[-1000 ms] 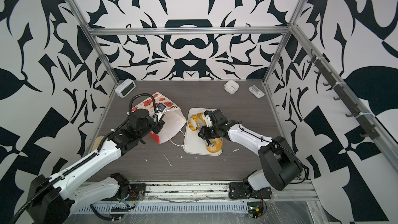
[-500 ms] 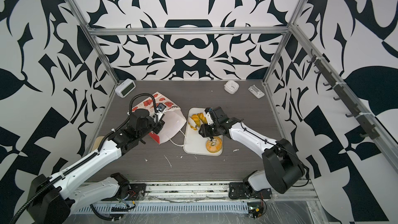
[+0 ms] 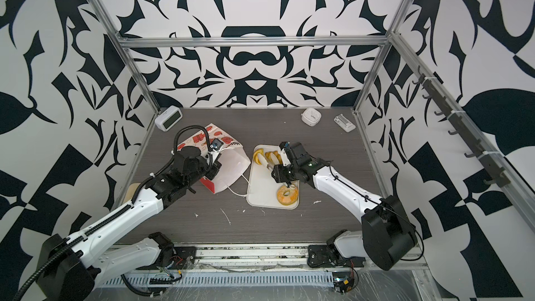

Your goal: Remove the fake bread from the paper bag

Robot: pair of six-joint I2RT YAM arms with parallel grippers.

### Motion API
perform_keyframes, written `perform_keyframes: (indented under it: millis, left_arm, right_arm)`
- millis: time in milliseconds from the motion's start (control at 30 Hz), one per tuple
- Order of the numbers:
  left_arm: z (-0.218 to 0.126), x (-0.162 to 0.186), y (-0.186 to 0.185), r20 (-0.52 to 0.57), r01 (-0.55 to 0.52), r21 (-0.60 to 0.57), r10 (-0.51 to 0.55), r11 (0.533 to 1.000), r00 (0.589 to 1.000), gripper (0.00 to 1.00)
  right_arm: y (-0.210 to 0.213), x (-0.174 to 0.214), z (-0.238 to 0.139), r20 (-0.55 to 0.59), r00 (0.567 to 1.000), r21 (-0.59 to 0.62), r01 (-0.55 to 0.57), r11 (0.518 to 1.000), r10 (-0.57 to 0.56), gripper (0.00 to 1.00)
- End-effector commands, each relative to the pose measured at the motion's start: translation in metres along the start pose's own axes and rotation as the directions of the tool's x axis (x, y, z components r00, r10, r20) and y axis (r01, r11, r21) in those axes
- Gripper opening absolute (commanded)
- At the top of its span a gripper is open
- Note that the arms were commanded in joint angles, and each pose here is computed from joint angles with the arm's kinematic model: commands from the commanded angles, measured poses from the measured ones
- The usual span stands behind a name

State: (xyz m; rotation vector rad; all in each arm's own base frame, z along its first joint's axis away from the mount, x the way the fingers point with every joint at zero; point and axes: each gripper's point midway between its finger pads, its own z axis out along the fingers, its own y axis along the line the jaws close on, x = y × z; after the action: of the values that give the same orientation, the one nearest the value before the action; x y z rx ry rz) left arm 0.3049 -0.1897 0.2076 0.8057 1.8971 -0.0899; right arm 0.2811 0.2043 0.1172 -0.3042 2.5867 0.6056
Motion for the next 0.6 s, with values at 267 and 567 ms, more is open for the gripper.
perform_keyframes:
  millis: [267, 567]
  left_arm:
    - [0.002, 0.003, 0.000, -0.001, 0.001, -0.008, -0.001, 1.000, 1.000, 0.05]
    - [0.002, 0.004, 0.001, -0.002, 0.000, -0.010, 0.000, 1.000, 1.000, 0.05]
  right_arm:
    - [0.016, -0.052, -0.042, 0.196, 0.979, 0.004, 0.047, 0.999, -0.047, 0.52]
    - [0.060, -0.066, -0.053, 0.229, 0.972, -0.154, 0.096, 0.983, -0.059, 0.50]
